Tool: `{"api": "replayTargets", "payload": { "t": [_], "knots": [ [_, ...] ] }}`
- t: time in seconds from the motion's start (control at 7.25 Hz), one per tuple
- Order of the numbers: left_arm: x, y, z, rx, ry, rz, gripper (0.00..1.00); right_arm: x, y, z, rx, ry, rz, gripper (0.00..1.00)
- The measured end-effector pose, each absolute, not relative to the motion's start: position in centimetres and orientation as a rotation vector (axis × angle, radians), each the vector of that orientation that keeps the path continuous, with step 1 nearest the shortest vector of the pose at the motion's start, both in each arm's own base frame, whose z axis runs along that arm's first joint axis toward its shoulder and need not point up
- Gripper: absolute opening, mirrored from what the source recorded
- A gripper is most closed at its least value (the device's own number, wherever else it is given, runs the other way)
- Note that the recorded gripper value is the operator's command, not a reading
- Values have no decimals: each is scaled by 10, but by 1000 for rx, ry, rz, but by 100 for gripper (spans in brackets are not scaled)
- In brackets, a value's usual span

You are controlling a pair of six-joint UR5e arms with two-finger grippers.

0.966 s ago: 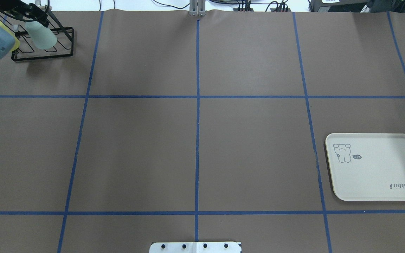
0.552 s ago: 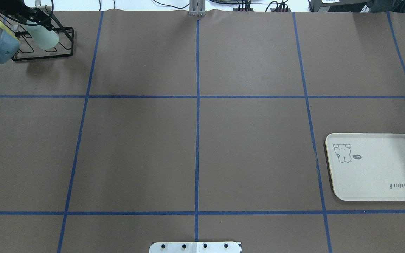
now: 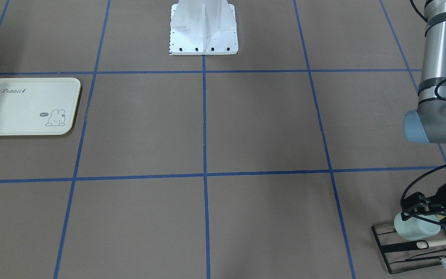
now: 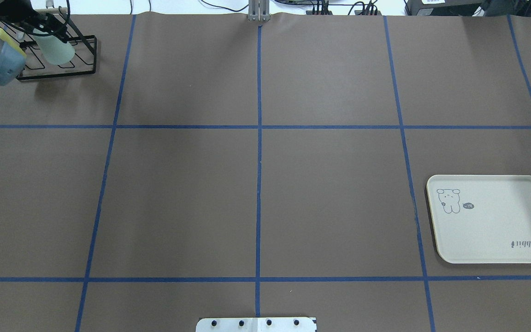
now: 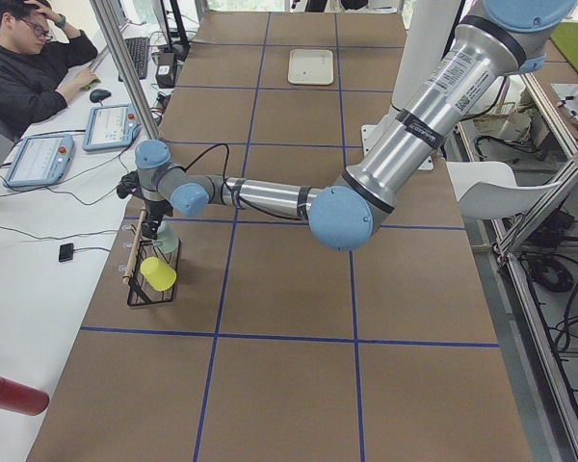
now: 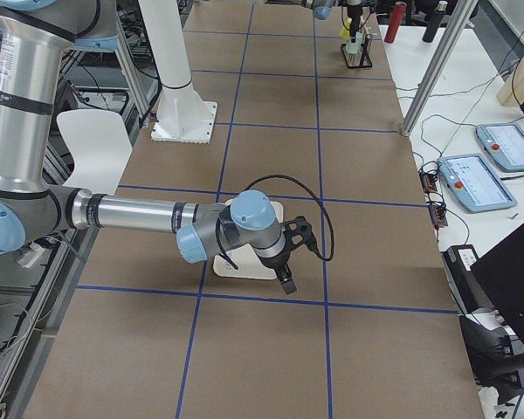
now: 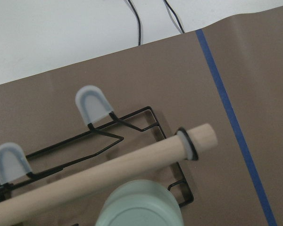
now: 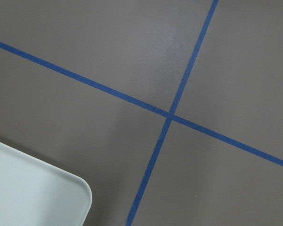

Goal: Left arm grabs green cup and hands to right arm on tray

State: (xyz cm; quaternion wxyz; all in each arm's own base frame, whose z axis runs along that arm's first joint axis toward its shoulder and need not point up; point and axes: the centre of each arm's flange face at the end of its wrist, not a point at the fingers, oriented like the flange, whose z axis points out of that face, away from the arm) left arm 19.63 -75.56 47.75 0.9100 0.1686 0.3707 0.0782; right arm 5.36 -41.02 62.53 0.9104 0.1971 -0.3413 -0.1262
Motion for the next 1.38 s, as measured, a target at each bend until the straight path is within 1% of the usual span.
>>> {"api": "replayTargets", "payload": {
  "t": [0.28,0.55,0.69,1.1,1.24,1.38],
  "knots": [
    [195,-757,480,355,742,152,98,54,-410,625,406,-704,-260,100],
    [193,-758,480,360,737,149,84,54,-410,625,406,-704,-260,100],
    [193,-758,479,365,738,150,80,54,-410,625,407,-704,-260,100],
    [194,-758,479,371,739,155,80,54,-410,625,406,-704,-260,100],
    [195,-758,480,369,738,156,71,54,-410,625,406,-704,-260,100],
    [195,-757,481,369,739,156,51,54,-410,625,406,-704,-260,100]
  ]
}}
